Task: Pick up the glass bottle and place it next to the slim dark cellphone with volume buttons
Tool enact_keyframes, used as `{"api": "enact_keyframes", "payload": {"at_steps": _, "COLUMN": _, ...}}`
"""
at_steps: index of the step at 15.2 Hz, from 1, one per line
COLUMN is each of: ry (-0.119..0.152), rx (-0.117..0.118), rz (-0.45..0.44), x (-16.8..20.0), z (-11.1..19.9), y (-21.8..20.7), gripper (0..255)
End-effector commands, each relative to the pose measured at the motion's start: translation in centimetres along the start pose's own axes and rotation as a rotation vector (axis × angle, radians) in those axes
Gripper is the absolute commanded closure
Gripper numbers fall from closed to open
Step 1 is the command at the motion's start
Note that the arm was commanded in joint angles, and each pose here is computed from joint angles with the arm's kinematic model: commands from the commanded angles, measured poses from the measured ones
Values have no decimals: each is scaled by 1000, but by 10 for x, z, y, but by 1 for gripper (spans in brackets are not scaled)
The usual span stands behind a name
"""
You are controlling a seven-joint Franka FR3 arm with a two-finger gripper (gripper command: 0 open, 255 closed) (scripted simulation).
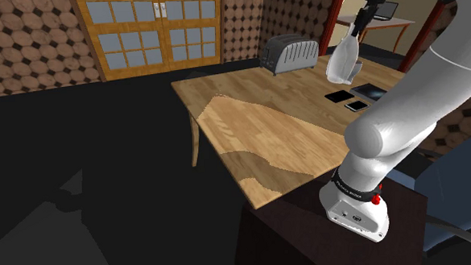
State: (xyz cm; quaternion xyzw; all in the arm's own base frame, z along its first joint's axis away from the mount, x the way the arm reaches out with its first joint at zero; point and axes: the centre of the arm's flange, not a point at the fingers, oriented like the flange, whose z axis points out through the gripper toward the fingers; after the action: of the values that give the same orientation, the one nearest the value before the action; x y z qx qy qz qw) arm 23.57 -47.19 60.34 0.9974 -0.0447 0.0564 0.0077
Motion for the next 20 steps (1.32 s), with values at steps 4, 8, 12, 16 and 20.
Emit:
{"api": "enact_keyframes", "payload": {"at_steps": 4, "ry": 1, "rx": -1, "rz": 0, "x": -2, "z": 27, "y": 0, "gripper": 255}}
{"api": "enact_keyframes", "payload": {"at_steps": 8, "ry": 1, "rx": -1, "rz": 0, "x": -5, "z": 48, "y": 0, "gripper": 255}}
{"api": "enact_keyframes", "payload": {"at_steps": 12, "ry": 1, "rx": -1, "rz": 0, "x": -7, "z": 69, "y": 0, "gripper": 255}}
{"api": "enact_keyframes", "payload": {"at_steps": 16, "ry": 1, "rx": -1, "rz": 0, "x": -9, "z": 90, "y": 0, "gripper": 255}}
{"api": "enact_keyframes", "payload": {"at_steps": 20, "ry": 1, "rx": -1, "rz": 0, "x": -12, "z": 111, "y": -1, "gripper": 255}}
